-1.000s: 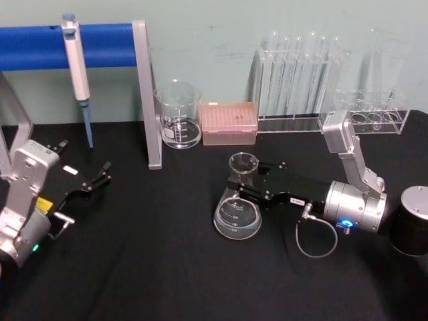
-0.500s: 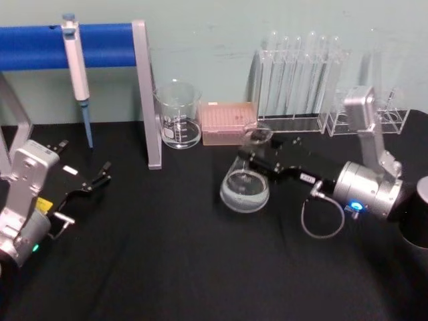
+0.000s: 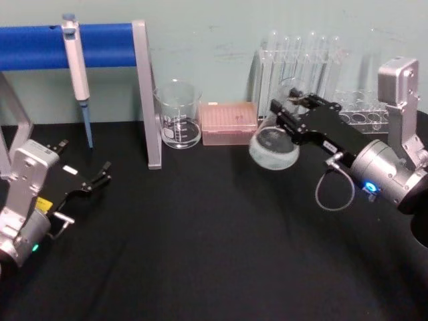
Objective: Grasp the erlenmeyer flask with one hand, shake it three times, then place it back.
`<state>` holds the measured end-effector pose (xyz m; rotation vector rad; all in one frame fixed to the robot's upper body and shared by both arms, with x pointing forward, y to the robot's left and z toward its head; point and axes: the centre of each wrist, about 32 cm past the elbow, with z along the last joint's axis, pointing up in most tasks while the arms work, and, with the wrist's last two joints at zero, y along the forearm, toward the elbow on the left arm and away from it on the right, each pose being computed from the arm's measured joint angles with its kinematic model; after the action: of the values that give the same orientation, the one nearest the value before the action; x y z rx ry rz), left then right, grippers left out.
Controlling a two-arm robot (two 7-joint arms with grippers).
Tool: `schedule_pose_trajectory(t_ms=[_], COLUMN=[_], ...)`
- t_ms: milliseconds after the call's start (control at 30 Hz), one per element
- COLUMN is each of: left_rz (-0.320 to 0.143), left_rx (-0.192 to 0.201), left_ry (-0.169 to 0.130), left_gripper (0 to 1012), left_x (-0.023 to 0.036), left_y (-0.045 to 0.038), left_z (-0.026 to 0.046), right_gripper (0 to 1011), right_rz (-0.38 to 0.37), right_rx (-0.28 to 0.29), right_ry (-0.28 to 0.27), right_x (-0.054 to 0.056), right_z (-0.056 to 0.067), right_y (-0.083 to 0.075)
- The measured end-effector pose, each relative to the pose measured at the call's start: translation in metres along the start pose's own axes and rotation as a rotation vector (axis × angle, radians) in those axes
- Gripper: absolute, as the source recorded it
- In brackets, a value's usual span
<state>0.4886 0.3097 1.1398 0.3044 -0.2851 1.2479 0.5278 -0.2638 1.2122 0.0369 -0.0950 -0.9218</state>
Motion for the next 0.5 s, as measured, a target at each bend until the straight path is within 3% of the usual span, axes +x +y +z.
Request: schedule_pose_trajectory(t_ms=[233, 500], left_rz=[0.0, 0.0], left_rx=[0.0, 0.0], left_ry=[0.0, 0.0], left_gripper=[1001, 1001], left_x=[0.0, 0.0], left_y=[0.0, 0.0], left_z=[0.0, 0.0], right_gripper=[456, 456], right_rz=[-0.131, -0.16], right_rx=[0.001, -0.002], right_ry=[-0.029, -0.041], right_x=[-0.0076, -0.0086], right_z=[0.004, 0.003], right_y=[-0.0067, -0.0077])
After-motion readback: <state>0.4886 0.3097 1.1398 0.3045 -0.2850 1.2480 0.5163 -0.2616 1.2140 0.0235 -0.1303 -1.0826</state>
